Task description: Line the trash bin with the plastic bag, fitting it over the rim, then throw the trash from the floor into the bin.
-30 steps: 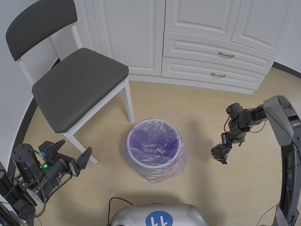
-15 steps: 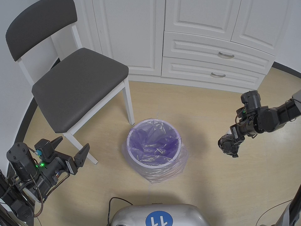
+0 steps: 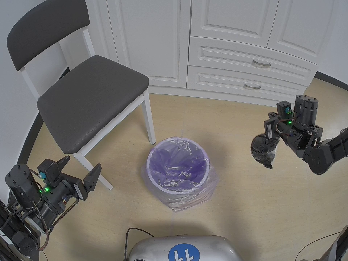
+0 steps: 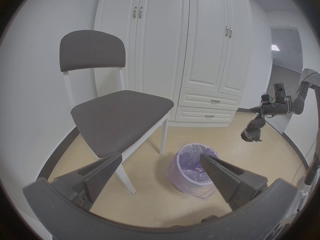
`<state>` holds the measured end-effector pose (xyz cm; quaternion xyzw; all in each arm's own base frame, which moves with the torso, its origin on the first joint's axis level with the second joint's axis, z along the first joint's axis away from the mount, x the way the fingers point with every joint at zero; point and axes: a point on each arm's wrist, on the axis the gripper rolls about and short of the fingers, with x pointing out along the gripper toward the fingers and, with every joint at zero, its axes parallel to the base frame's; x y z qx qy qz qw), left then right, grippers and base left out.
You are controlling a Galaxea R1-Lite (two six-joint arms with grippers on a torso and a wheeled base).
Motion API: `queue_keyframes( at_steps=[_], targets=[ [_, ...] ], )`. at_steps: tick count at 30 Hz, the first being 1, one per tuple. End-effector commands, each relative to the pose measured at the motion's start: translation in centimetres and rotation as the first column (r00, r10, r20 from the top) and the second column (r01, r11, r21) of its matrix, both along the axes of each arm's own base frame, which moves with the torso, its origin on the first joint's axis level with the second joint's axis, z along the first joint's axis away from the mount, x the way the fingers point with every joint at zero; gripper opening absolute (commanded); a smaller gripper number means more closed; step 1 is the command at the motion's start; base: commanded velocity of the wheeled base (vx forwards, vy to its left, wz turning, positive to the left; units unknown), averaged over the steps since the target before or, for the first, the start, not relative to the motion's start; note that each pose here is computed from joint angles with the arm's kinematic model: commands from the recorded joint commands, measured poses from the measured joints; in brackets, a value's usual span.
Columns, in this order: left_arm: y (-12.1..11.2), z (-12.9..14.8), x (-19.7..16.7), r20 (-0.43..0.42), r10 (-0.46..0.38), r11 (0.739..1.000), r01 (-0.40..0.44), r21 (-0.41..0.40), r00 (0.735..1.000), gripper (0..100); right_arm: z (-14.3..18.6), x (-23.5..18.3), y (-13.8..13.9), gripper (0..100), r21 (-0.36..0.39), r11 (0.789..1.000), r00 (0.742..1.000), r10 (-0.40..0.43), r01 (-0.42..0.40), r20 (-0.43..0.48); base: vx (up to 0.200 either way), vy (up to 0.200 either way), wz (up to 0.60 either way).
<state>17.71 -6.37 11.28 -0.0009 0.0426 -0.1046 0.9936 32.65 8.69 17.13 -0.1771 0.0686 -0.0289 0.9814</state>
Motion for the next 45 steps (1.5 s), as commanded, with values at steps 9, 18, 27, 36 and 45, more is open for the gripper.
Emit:
queue_keyframes(
  at_steps=[9, 18, 27, 36, 45],
  targets=[
    [0.2, -0.1, -0.4, -0.004, 0.010, 1.000, -0.010, 0.003, 1.000, 100, -6.2, 7.3, 6.5, 0, -0.030, 0.970, 0.877, 0.231, -0.241, 0.423, 0.000, 0.000, 0.00],
    [0.2, 0.1, -0.5, 0.009, 0.009, 0.999, -0.009, 0.031, 1.000, 100, -5.5, 7.9, 11.3, 0, 0.158, 0.900, 0.810, 0.274, -0.405, 0.519, 0.000, 0.000, 0.00],
    [0.3, 0.6, -0.8, 0.036, 0.007, 1.000, -0.008, 0.023, 0.999, 100, -5.8, 6.3, 16.0, 0, 0.336, 0.769, 0.779, 0.313, -0.544, 0.544, 0.000, 0.000, 0.00],
    [0.4, 0.9, -1.0, 0.055, 0.008, 1.000, -0.009, 0.029, 0.998, 100, -6.5, 4.9, 18.6, 0, 0.464, 0.673, 0.797, 0.339, -0.577, 0.499, 0.000, 0.000, 0.00],
    [0.5, 1.2, -1.2, 0.074, 0.004, 1.000, -0.007, 0.030, 0.997, 100, -7.1, 5.1, 18.8, 0, 0.469, 0.675, 0.805, 0.342, -0.569, 0.485, 0.000, 0.000, 0.00]
  ],
)
